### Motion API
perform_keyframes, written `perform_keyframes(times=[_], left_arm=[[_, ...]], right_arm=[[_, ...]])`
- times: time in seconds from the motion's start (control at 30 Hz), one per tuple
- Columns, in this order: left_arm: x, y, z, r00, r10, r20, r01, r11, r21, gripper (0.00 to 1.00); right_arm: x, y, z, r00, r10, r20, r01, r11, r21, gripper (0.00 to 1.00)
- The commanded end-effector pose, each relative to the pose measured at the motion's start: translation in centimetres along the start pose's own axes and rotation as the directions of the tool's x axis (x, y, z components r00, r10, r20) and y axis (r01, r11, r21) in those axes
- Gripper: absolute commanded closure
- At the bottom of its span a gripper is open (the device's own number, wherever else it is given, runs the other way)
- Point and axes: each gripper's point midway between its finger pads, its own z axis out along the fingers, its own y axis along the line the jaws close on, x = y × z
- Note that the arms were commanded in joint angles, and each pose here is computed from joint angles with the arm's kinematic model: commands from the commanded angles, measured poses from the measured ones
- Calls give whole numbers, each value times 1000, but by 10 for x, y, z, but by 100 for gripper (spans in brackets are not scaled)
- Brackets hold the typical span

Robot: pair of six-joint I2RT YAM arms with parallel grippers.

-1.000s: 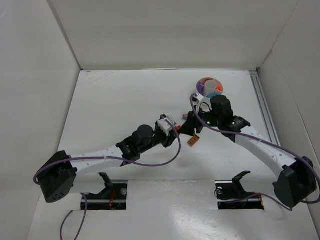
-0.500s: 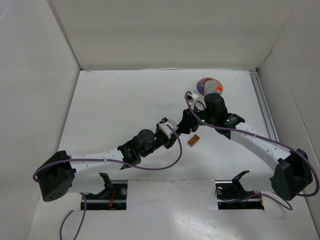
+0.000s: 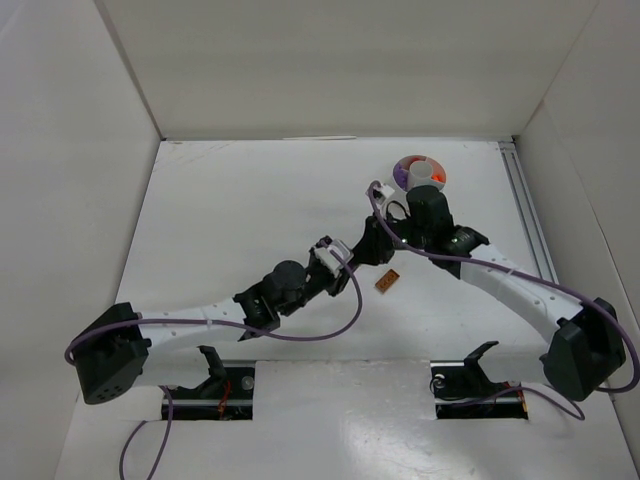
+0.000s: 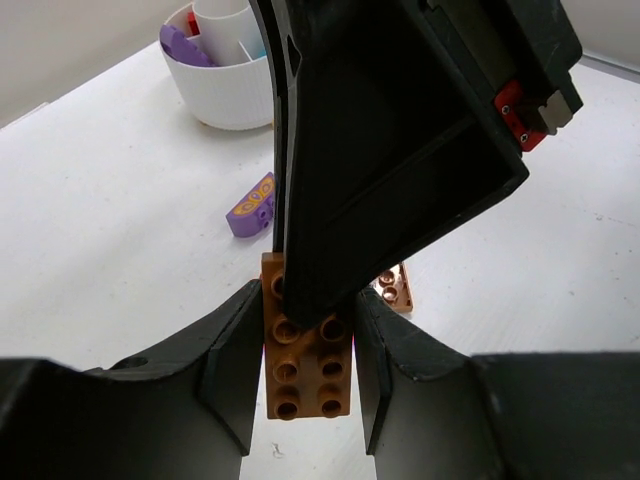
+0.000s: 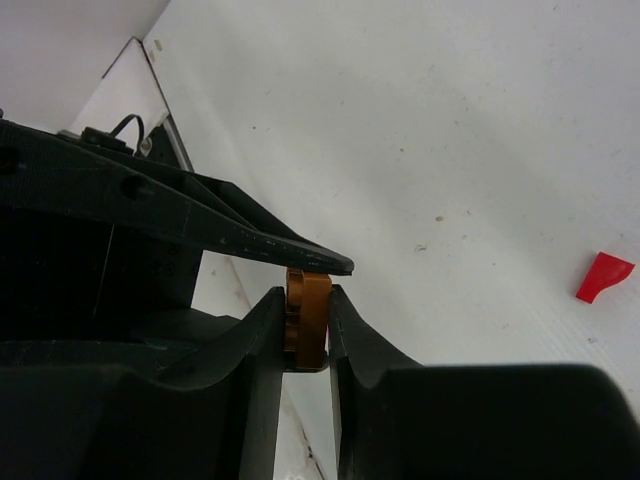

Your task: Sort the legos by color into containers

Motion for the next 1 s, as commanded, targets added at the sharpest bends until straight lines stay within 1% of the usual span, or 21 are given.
perform_keyframes(times=[0.0,0.03,0.13,0.17,0.2,0.27,0.3,0.4,0.43,0.5,0.57,0.6,0.63,0.67,0.7,0.73,0.77,0.8,0.83,0.9,0.97], left_arm=[[-32,5,-4,993,-11,114,13,1000,-20,68],[-35,5,-5,992,-22,123,24,1000,-19,57],[-34,3,-7,992,-36,124,37,999,-9,39],[-34,3,-7,992,-36,123,37,999,-8,26],[-38,3,-9,990,-52,132,54,999,-6,21],[-28,3,-11,993,-57,100,58,998,-6,21],[-32,3,-13,992,-59,110,60,998,-6,20],[-29,6,-16,992,-87,92,90,996,-26,13],[-30,9,-18,990,-108,96,112,993,-39,2],[-24,14,-21,983,-167,74,173,982,-81,0],[-13,17,-21,977,-208,37,211,973,-98,0],[-15,28,-20,969,-246,39,249,962,-116,0],[-15,30,-18,951,-308,31,310,946,-99,0],[-12,31,-16,941,-337,9,337,938,-80,0],[-5,39,-14,915,-403,-25,401,913,-72,0],[-8,44,-12,912,-408,-29,406,912,-65,0],[-6,48,-11,890,-455,-41,452,890,-66,0],[-4,45,-8,877,-474,-83,473,881,-32,0],[-2,56,-6,866,-493,-91,490,870,-52,0],[9,59,0,843,-518,-144,514,855,-62,0],[9,61,6,825,-534,-183,530,845,-74,0]], right_arm=[[-35,15,-8,987,-134,91,136,991,-7,100],[-40,14,-9,983,-155,101,155,988,8,100],[-49,16,-15,969,-210,131,208,978,31,100],[-55,14,-18,965,-223,142,219,975,43,100],[-59,10,-24,960,-234,157,227,972,59,100],[-65,4,-31,954,-246,175,233,968,92,100],[-71,0,-38,946,-260,192,241,964,114,100],[-81,-18,-53,936,-276,217,239,954,181,100],[-84,-20,-59,929,-291,227,251,949,192,100],[-93,-25,-70,915,-320,244,269,937,221,100],[-99,-44,-83,902,-354,246,283,917,282,100],[-105,-49,-90,891,-380,249,300,903,306,100],[-109,-60,-99,885,-392,250,297,891,344,100],[-117,-69,-105,865,-442,236,335,861,383,100],[-121,-88,-113,859,-468,205,347,829,438,100],[-126,-92,-121,860,-467,206,334,820,464,100],[-127,-109,-122,857,-489,160,359,791,496,100],[-141,-115,-130,846,-511,150,366,763,532,100],[-148,-126,-135,841,-525,130,371,734,569,100],[-160,-152,-141,835,-545,76,394,690,607,100],[-168,-172,-144,834,-550,47,396,655,643,100]])
